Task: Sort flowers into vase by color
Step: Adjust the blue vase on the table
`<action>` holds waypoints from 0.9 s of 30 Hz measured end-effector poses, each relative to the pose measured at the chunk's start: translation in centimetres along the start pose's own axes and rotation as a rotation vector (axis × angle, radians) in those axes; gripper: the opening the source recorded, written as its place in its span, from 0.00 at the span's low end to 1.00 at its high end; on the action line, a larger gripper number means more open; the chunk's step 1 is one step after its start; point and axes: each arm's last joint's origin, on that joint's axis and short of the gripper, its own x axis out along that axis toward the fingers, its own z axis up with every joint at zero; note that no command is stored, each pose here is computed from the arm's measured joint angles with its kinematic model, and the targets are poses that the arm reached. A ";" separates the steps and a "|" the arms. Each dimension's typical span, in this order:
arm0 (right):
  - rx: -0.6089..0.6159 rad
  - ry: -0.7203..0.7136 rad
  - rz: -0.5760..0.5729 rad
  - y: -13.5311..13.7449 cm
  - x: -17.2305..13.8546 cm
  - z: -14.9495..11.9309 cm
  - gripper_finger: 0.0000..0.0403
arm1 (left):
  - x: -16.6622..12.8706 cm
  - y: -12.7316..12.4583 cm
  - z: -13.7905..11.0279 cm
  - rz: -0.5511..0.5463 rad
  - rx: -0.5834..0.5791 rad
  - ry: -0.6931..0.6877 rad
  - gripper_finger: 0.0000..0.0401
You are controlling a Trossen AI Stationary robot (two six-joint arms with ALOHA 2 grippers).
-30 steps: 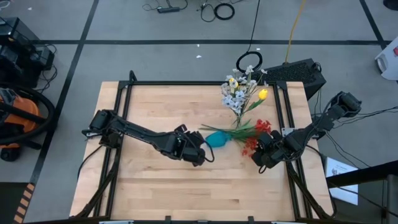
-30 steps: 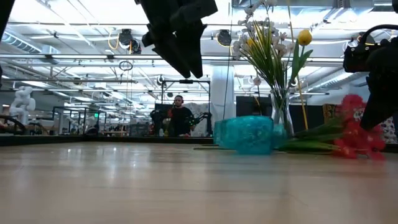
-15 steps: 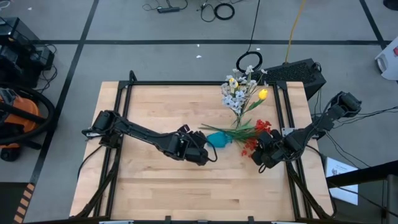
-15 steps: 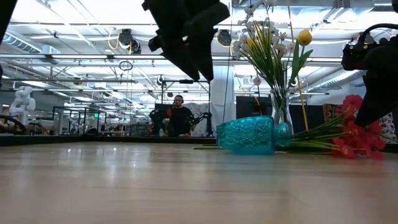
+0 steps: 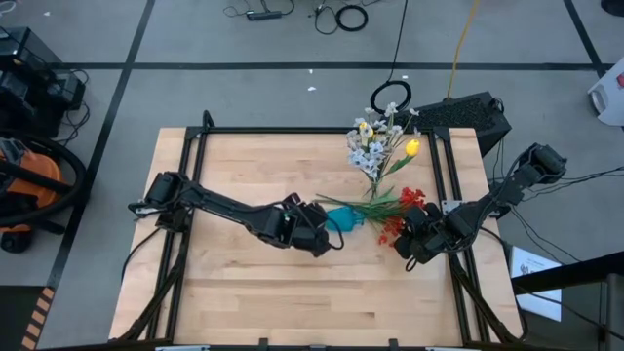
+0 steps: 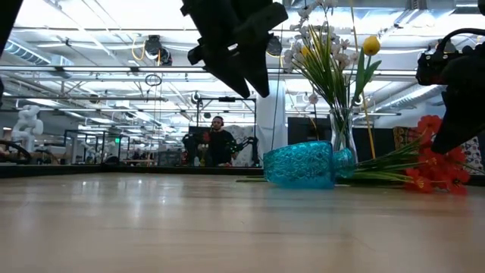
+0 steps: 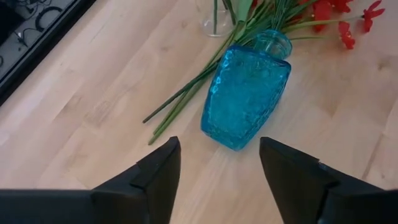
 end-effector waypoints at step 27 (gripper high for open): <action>-0.060 -0.054 -0.002 0.1 0.0 0.2 0.29 | 2.1 1.1 2.5 -0.192 0.167 -0.031 0.86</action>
